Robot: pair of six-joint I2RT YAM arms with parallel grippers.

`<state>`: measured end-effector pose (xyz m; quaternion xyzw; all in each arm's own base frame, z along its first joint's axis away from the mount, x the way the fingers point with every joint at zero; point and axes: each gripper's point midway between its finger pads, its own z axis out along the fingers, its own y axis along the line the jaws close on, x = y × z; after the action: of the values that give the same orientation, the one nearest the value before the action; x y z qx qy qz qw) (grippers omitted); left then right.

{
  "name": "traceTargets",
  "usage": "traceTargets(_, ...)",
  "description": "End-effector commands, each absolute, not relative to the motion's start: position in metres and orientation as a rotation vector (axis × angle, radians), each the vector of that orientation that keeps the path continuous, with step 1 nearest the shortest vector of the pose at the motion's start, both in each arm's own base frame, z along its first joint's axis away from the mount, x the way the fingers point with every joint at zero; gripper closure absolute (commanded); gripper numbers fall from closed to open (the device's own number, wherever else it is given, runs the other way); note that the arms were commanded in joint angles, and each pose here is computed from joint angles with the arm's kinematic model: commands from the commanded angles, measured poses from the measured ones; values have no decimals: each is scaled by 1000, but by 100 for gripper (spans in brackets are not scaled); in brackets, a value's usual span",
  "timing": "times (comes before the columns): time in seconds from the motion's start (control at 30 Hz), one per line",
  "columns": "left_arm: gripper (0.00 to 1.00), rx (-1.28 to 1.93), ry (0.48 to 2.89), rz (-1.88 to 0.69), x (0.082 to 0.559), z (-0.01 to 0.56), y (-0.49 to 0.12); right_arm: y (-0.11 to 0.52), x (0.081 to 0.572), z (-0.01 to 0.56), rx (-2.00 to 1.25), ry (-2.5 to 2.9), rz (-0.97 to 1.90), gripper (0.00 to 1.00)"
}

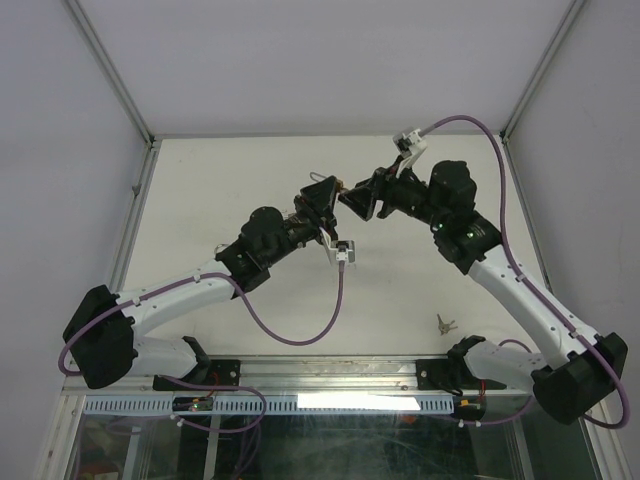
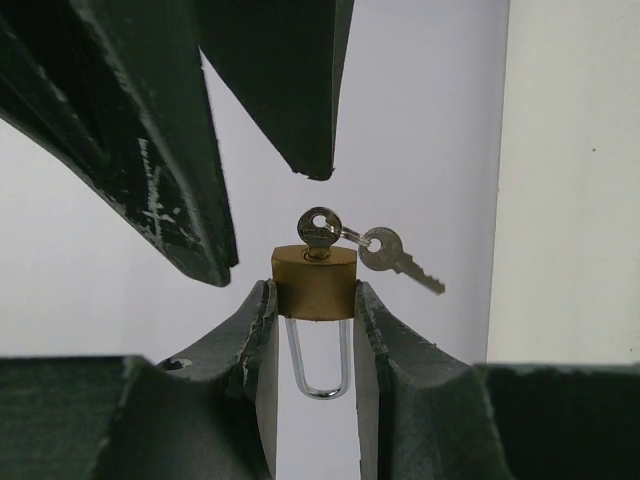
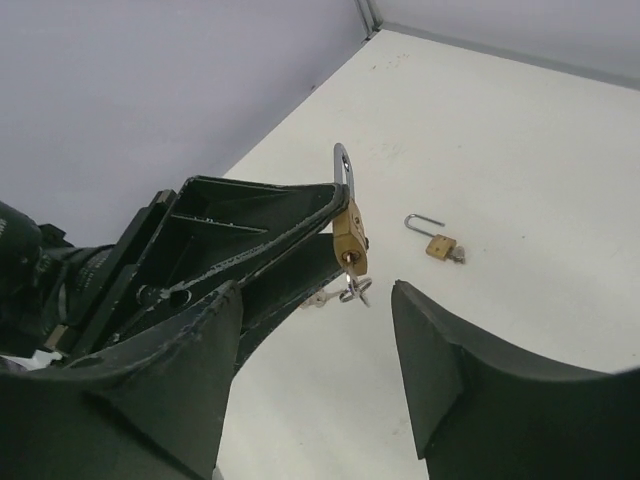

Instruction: Unlock with the key

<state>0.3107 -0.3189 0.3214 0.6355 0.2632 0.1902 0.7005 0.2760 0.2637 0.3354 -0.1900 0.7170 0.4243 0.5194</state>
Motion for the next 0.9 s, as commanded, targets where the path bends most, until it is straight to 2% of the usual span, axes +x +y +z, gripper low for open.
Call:
traceTargets(0.0, 100, 1328, 537, 392, 300, 354, -317, 273, 275, 351, -679, 1572, 956, 38)
traceTargets(0.13, 100, 1326, 524, 385, 298, 355, -318, 275, 287, 351, -702, 1514, 902, 51)
traceTargets(0.3, 100, 1330, 513, 376, 296, 355, -321, 288, 291, 363, -704, 1445, 974, 54)
traceTargets(0.43, 100, 1329, 504, 380, 296, 357, -321, 293, 296, 355, -693, 1471, 986, 63)
traceTargets(0.73, 100, 1331, 494, 369, 294, 356, -323, 293, 302, 347, -696, 1474, 964, 56)
traceTargets(0.87, 100, 1330, 494, 367, 294, 356, -323, 297, 303, 353, -706, 1454, 979, 73)
